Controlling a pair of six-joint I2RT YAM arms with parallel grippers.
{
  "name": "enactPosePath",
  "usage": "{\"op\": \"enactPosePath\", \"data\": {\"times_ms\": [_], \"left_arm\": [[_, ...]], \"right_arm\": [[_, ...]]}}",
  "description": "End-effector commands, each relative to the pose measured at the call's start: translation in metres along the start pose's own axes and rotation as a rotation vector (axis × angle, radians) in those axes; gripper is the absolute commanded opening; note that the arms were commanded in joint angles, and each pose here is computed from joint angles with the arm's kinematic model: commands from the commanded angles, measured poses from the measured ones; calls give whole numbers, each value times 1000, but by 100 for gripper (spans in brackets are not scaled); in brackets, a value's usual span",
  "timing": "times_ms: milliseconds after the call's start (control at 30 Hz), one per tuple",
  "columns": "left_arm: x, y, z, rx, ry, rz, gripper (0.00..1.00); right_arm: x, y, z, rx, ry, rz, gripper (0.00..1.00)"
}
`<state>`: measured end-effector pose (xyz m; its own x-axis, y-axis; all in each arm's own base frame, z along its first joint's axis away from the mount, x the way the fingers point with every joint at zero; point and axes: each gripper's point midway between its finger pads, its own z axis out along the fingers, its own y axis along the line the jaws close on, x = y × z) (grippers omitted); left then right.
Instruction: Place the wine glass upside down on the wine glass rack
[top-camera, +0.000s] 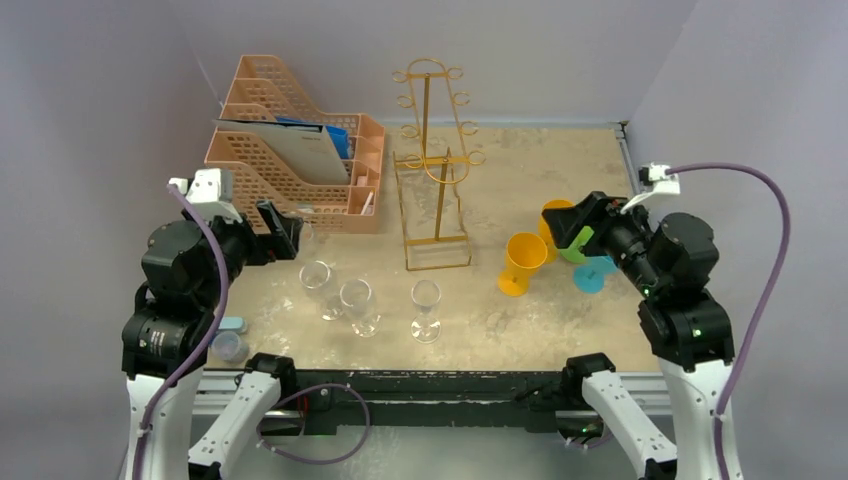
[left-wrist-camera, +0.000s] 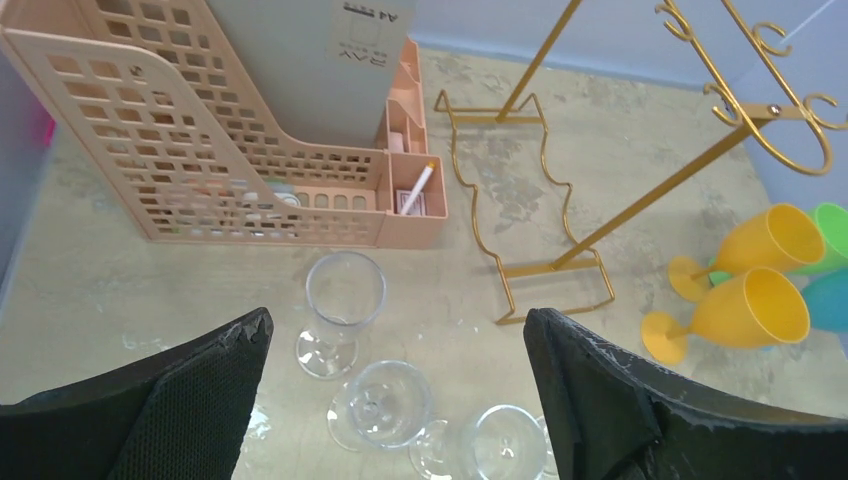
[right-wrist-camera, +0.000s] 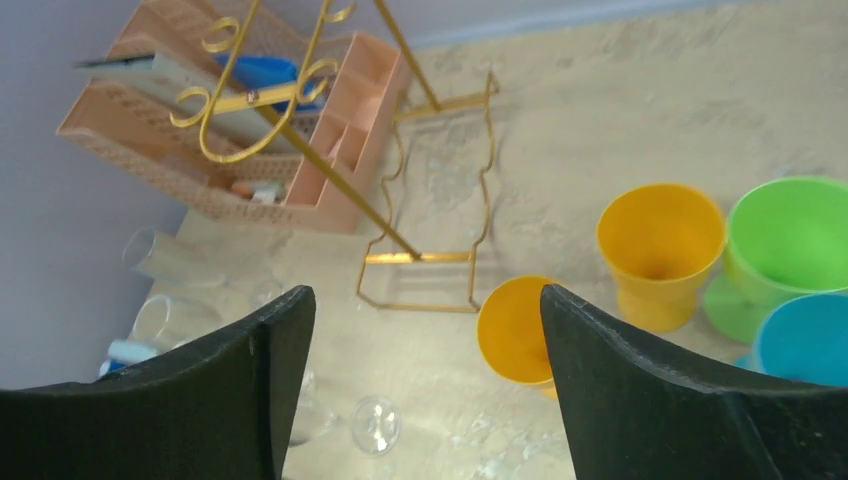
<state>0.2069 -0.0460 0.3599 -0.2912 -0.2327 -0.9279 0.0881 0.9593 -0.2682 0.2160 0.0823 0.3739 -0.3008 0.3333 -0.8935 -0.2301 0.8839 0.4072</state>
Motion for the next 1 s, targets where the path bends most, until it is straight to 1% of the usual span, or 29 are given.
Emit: {"op": "enactPosePath", "data": {"times_ms": [0, 100, 167, 233, 333, 467, 567, 667, 967], "left_arm": [[6, -14, -2, 88, 0, -18, 96], [8, -23, 1, 147, -6, -2, 96], [7, -29, 3, 182, -16, 6, 96], [6, -36, 6, 230, -25, 13, 96], [8, -41, 11, 257, -25, -4, 95], [15, -34, 21, 211, -3, -54, 94], [22, -35, 24, 221, 34, -61, 94], [26, -38, 25, 234, 61, -75, 94], [31, -29, 23, 176, 59, -132, 93]], "right_arm": [[44, 10, 17, -97, 200, 74, 86], [74, 13, 27, -109, 383, 167, 84], [87, 16, 35, -129, 460, 236, 79], [96, 17, 41, -120, 498, 290, 78], [101, 24, 44, -134, 499, 313, 78], [117, 32, 45, -104, 551, 257, 77], [131, 43, 49, -113, 605, 230, 74], [141, 55, 53, -115, 639, 184, 72], [178, 107, 51, -213, 726, 57, 73]]}}
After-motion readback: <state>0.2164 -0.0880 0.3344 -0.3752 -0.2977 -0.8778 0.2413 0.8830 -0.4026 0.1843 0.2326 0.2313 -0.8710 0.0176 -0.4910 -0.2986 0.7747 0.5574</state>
